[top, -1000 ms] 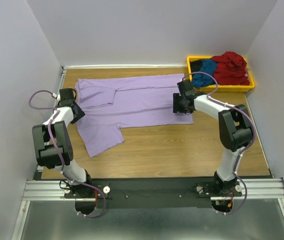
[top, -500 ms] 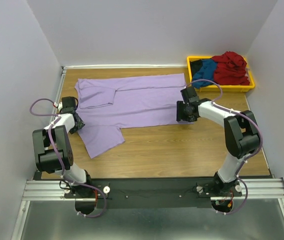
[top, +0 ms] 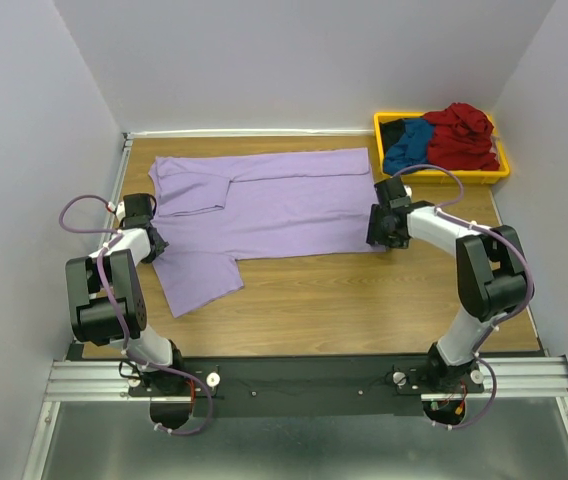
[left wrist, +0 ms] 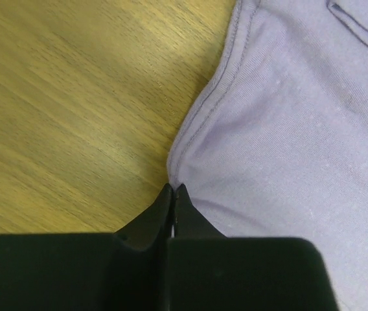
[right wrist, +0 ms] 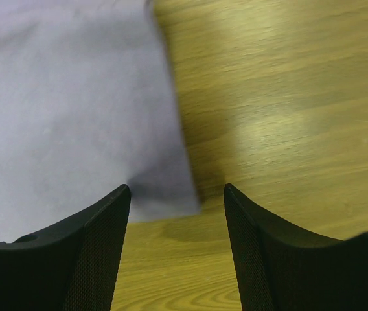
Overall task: Fold and stack the t-shirts
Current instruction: Fold the tshirt
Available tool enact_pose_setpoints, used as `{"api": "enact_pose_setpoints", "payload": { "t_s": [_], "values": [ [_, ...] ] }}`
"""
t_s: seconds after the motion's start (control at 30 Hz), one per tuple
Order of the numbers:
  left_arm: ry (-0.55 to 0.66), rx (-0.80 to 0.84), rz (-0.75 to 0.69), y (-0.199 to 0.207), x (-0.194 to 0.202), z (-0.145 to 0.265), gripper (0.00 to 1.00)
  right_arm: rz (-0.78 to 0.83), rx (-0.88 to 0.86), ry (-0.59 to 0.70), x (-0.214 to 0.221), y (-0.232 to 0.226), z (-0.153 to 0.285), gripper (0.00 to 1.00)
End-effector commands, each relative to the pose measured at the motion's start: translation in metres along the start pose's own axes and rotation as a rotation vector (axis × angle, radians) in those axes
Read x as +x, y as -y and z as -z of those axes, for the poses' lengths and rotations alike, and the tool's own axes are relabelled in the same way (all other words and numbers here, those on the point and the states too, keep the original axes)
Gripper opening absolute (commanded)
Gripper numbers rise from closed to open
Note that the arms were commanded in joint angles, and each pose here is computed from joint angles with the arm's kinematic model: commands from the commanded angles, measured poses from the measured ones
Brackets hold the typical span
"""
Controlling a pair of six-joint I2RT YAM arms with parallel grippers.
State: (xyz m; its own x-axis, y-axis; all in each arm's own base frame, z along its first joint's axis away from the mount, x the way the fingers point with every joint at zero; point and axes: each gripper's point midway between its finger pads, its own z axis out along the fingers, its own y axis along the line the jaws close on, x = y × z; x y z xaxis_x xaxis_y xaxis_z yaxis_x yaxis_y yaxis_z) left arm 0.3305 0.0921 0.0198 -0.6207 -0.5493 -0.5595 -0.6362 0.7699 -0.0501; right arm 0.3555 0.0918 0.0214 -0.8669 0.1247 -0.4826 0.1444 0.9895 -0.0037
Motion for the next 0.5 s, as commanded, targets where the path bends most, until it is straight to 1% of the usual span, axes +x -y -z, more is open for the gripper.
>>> {"api": "enact_pose_setpoints", "payload": {
  "t_s": [0.0,0.13,0.27,0.37,0.47],
  "values": [
    [-0.096,-0.055,-0.039,-0.016,0.035,-0.007,0.0,-0.095,0.06,0.009,-0.001,0.018,0.003,0.67],
    [-0.087,-0.05,-0.041,-0.016,0.032,-0.005,0.0,-0.111,0.032,-0.016,0.003,0.013,0.001,0.66],
    [-0.082,-0.042,-0.044,-0.014,0.03,-0.005,0.0,-0.113,0.008,-0.037,0.007,0.008,0.0,0.61],
    [-0.079,-0.036,-0.042,-0.013,0.029,-0.004,0.0,-0.126,-0.013,-0.064,0.015,0.006,0.004,0.58],
    [-0.072,-0.028,-0.038,-0.012,0.028,-0.002,0.0,-0.117,-0.014,-0.093,0.025,0.008,0.011,0.58]
  ]
}}
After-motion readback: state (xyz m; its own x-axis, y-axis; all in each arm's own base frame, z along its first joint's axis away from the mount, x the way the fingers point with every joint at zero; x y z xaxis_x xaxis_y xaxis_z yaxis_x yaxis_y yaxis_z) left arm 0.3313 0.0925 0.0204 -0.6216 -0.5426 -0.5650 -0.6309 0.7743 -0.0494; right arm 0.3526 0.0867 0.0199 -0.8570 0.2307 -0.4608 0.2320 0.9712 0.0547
